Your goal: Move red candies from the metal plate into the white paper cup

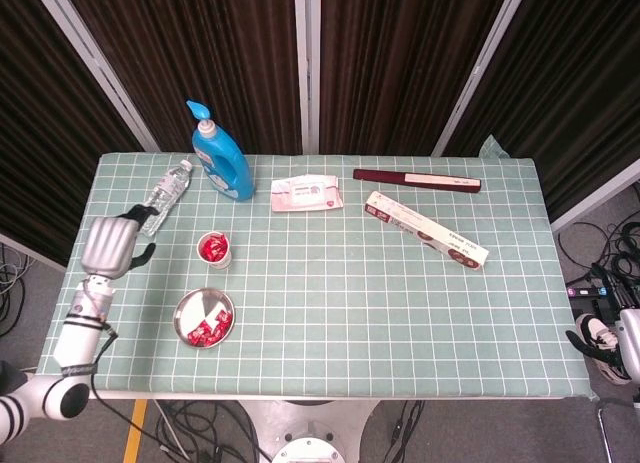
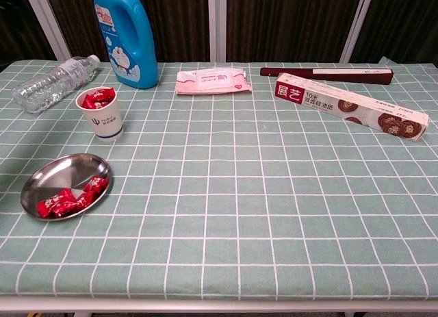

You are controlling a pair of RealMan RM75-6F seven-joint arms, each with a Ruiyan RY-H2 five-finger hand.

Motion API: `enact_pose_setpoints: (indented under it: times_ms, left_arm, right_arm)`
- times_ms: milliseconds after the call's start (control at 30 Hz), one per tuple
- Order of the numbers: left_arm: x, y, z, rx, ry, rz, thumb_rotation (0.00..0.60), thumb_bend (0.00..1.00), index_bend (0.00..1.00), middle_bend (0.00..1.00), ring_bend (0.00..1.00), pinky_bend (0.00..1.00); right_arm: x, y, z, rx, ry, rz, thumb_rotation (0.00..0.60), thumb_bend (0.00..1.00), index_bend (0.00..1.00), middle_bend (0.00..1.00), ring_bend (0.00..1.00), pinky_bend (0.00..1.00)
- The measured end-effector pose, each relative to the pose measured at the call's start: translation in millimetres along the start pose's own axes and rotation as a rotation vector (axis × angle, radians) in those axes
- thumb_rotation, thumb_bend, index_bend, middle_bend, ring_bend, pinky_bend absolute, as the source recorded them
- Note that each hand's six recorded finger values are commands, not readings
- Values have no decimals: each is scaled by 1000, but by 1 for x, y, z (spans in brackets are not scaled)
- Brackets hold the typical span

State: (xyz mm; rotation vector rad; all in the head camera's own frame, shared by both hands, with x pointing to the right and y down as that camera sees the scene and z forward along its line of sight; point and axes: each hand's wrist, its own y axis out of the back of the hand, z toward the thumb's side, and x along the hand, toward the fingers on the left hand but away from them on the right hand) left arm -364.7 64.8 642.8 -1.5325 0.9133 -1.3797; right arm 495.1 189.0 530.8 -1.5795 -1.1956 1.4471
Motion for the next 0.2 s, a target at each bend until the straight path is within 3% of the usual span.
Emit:
enact_pose_setpoints:
  times_ms: [67, 200]
  left_arm:
    - [-19, 4, -19, 1, 39, 20, 600, 288, 350, 360, 298, 339]
    - [-58, 9, -45, 7, 93, 58, 600, 287, 349, 357, 294, 335]
  right_arm:
    - [-1, 0, 1, 2, 5, -2, 600, 101, 0, 140, 38, 228]
    - [-2, -2, 5, 2, 21, -2, 600, 101, 0, 135, 34, 217]
